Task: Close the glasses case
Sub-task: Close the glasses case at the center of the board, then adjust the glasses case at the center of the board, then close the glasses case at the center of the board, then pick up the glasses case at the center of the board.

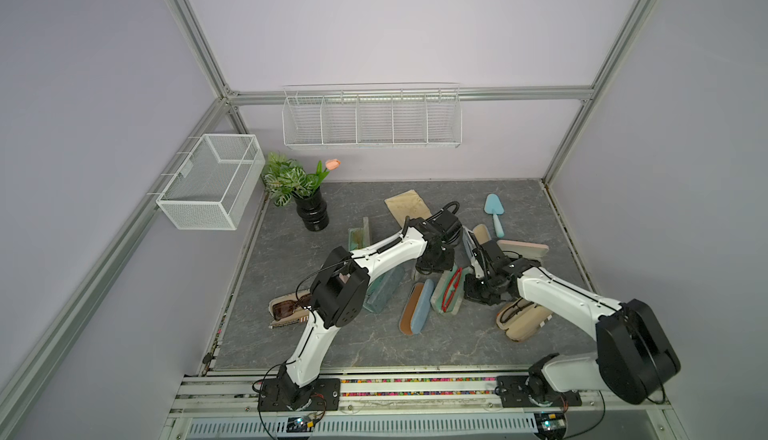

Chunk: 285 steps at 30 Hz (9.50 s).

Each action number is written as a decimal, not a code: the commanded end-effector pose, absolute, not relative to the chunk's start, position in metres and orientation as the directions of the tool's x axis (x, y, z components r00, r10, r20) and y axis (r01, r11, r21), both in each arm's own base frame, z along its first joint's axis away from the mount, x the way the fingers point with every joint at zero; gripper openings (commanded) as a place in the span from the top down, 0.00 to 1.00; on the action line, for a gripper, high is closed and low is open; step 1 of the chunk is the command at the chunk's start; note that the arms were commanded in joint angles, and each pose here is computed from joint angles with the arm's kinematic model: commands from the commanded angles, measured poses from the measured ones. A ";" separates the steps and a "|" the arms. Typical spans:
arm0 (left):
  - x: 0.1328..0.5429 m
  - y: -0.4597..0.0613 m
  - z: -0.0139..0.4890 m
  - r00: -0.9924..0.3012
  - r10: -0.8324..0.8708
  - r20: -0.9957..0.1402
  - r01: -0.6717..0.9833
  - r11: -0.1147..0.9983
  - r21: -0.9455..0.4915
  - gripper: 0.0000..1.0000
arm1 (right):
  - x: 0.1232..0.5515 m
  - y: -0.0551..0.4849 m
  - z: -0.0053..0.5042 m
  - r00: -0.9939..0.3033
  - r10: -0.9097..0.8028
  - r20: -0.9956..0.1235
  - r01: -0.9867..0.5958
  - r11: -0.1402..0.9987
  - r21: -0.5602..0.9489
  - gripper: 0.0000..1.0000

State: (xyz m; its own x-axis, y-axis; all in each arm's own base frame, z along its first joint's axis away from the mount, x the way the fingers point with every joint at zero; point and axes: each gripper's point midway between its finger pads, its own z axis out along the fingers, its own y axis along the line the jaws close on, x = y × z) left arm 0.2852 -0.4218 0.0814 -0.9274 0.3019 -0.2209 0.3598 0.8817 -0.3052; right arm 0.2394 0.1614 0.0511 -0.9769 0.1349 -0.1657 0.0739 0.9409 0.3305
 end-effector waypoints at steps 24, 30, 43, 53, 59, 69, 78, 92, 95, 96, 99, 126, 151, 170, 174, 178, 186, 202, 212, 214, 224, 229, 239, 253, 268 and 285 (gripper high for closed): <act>0.280 -0.427 0.122 -0.909 0.292 -0.296 0.384 0.863 -0.327 1.00 | 0.245 0.161 0.110 -0.936 0.139 -0.322 0.010 0.928 0.373 0.75; 0.290 -0.407 0.141 -0.906 0.259 -0.335 0.366 0.876 -0.313 1.00 | 0.233 0.155 0.128 -0.928 0.139 -0.345 -0.003 0.925 0.381 0.69; 0.284 -0.329 0.176 -0.901 0.134 -0.413 0.267 0.922 -0.282 1.00 | 0.210 0.202 0.163 -0.934 -0.020 -0.357 -0.154 0.923 0.351 0.45; 0.257 -0.248 0.179 -0.894 0.000 -0.449 0.113 0.968 -0.223 0.96 | 0.196 0.271 0.139 -0.939 -0.203 -0.276 -0.283 0.915 0.289 0.40; 0.239 -0.216 0.172 -0.882 -0.057 -0.468 0.056 0.973 -0.224 0.94 | 0.195 0.295 0.111 -0.948 -0.244 -0.204 -0.293 0.920 0.260 0.39; 0.219 -0.207 0.152 -0.892 -0.100 -0.441 0.039 0.955 -0.296 0.93 | 0.195 0.299 0.084 -0.958 -0.246 -0.146 -0.274 0.935 0.223 0.36; 0.217 -0.218 0.140 -0.914 -0.076 -0.399 0.056 0.950 -0.309 0.94 | 0.200 0.311 0.072 -0.960 -0.253 -0.124 -0.275 0.934 0.227 0.35; 0.219 -0.230 0.132 -0.925 -0.064 -0.375 0.069 0.941 -0.331 0.94 | 0.200 0.296 0.062 -0.966 -0.228 -0.122 -0.250 0.944 0.216 0.56; 0.219 -0.233 0.130 -0.928 -0.061 -0.368 0.071 0.939 -0.335 0.94 | 0.200 0.288 0.062 -0.968 -0.216 -0.124 -0.239 0.947 0.214 0.62; 0.219 -0.234 0.130 -0.929 -0.062 -0.366 0.070 0.939 -0.337 0.95 | 0.201 0.286 0.063 -0.969 -0.211 -0.127 -0.235 0.948 0.215 0.64; 0.220 -0.237 0.128 -0.931 -0.059 -0.361 0.073 0.937 -0.340 0.95 | 0.202 0.278 0.065 -0.972 -0.193 -0.137 -0.220 0.951 0.218 0.68; 0.213 -0.272 0.112 -0.946 0.021 -0.322 0.127 0.941 -0.313 1.00 | 0.208 0.247 0.083 -0.969 -0.146 -0.202 -0.194 0.950 0.244 0.77; 0.203 -0.292 0.072 -0.968 0.034 -0.247 0.111 0.946 -0.303 1.00 | 0.214 0.246 0.053 -0.977 -0.161 -0.143 -0.190 0.956 0.223 0.89; 0.201 -0.275 0.084 -0.961 0.020 -0.277 0.093 0.963 -0.251 1.00 | 0.211 0.245 0.051 -0.979 -0.153 -0.133 -0.181 0.955 0.233 0.88; 0.198 -0.269 0.082 -0.961 0.013 -0.275 0.083 0.966 -0.244 1.00 | 0.210 0.244 0.052 -0.979 -0.155 -0.132 -0.182 0.956 0.230 0.87; 0.195 -0.270 0.074 -0.966 0.014 -0.259 0.080 0.966 -0.247 1.00 | 0.210 0.243 0.051 -0.979 -0.155 -0.130 -0.181 0.957 0.228 0.87; 0.194 -0.279 0.054 -0.974 0.025 -0.225 0.081 0.967 -0.243 1.00 | 0.206 0.242 0.047 -0.981 -0.156 -0.118 -0.180 0.956 0.230 0.87; 0.196 -0.305 0.045 -0.976 0.059 -0.208 0.114 0.959 -0.261 1.00 | 0.202 0.254 0.044 -0.981 -0.163 -0.104 -0.187 0.937 0.295 0.86; 0.197 -0.323 0.054 -0.972 0.084 -0.219 0.147 0.946 -0.290 1.00 | 0.204 0.269 0.050 -0.976 -0.179 -0.122 -0.211 0.916 0.342 0.85; 0.197 -0.328 0.055 -0.971 0.094 -0.221 0.158 0.942 -0.295 1.00 | 0.205 0.272 0.051 -0.975 -0.183 -0.123 -0.215 0.913 0.348 0.85; 0.195 -0.344 0.061 -0.966 0.115 -0.231 0.186 0.931 -0.313 1.00 | 0.205 0.289 0.060 -0.969 -0.205 -0.141 -0.245 0.888 0.389 0.85; 0.195 -0.346 0.064 -0.964 0.120 -0.239 0.194 0.929 -0.315 1.00 | 0.205 0.292 0.063 -0.967 -0.208 -0.146 -0.249 0.884 0.396 0.84; 0.196 -0.342 0.070 -0.960 0.117 -0.253 0.194 0.933 -0.304 1.00 | 0.205 0.287 0.067 -0.967 -0.203 -0.155 -0.248 0.893 0.376 0.84; 0.209 -0.316 0.116 -0.927 0.114 -0.358 0.208 0.950 -0.235 1.00 | 0.214 0.256 0.099 -0.956 -0.165 -0.242 -0.230 0.935 0.271 0.70; 0.245 -0.302 0.168 -0.879 0.114 -0.464 0.236 0.948 -0.213 0.45 | 0.237 0.195 0.143 -0.944 -0.092 -0.317 -0.130 0.987 0.100 0.24; 0.286 -0.330 0.173 -0.854 0.215 -0.474 0.312 0.940 -0.136 0.15 | 0.257 0.194 0.089 -0.981 -0.085 -0.175 -0.103 0.990 0.098 0.24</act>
